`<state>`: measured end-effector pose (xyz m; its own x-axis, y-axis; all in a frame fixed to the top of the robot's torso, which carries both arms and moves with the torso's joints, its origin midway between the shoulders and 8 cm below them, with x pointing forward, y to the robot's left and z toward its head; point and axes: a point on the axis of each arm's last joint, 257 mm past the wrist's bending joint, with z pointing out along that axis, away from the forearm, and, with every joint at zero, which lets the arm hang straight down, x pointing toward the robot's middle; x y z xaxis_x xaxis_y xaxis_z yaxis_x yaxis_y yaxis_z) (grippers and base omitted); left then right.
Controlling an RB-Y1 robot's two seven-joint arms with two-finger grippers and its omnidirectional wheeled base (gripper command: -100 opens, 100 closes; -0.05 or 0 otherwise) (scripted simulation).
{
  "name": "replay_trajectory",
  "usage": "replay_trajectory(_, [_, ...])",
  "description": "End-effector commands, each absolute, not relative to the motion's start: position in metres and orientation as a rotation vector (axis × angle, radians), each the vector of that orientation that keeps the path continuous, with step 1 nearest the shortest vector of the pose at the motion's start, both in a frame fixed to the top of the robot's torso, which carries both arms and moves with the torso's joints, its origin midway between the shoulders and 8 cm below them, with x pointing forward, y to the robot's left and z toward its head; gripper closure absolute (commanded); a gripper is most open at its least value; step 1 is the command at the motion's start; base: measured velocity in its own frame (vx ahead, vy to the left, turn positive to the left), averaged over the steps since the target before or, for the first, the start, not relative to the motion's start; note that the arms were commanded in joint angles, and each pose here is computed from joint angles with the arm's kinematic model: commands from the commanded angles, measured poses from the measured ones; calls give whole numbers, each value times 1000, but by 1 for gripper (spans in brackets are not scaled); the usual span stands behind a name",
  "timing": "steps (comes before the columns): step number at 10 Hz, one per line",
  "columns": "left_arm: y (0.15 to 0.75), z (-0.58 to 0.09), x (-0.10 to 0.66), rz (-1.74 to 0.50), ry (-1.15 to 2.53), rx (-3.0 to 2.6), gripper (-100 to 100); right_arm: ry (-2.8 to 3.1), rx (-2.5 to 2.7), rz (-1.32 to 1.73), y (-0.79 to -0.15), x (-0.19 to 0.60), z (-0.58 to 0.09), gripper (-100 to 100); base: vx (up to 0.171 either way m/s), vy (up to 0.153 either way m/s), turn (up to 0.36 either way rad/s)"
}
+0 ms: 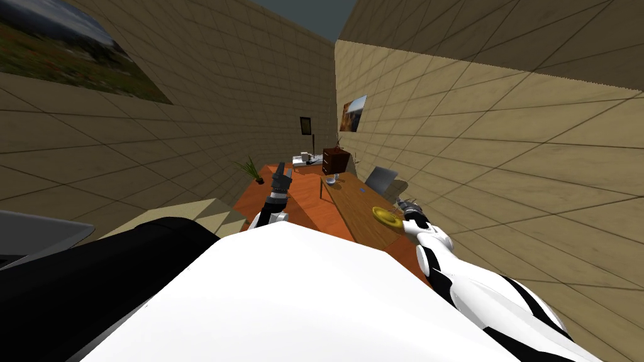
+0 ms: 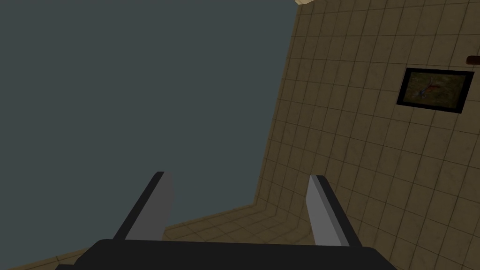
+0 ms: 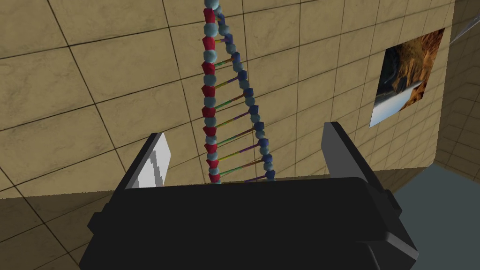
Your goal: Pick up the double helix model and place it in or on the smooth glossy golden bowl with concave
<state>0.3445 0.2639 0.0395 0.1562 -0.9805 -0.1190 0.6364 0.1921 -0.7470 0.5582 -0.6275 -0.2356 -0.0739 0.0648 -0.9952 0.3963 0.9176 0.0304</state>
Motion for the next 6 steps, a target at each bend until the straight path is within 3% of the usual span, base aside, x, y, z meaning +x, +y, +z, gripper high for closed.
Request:
replay_trajectory(1, [264,39,345,-1269,686,-618,0,1634,344,-318,-632,557,-234,-100,-22,-25,-27])
replay_trajectory(2, [264,39,345,-1269,686,-618,0,1636,334,-327,-632,557,-234,-100,0,0,0])
replay_trajectory(4, [264,40,345,-1269,686,-618,0,1596,393,-309,-621,574,-222,-100,-80,-116,147])
replay_trajectory(6, [264,39,345,-1269,686,-618,0,1588,371,-349,-626,575,-214,-100,-48,-24,-24])
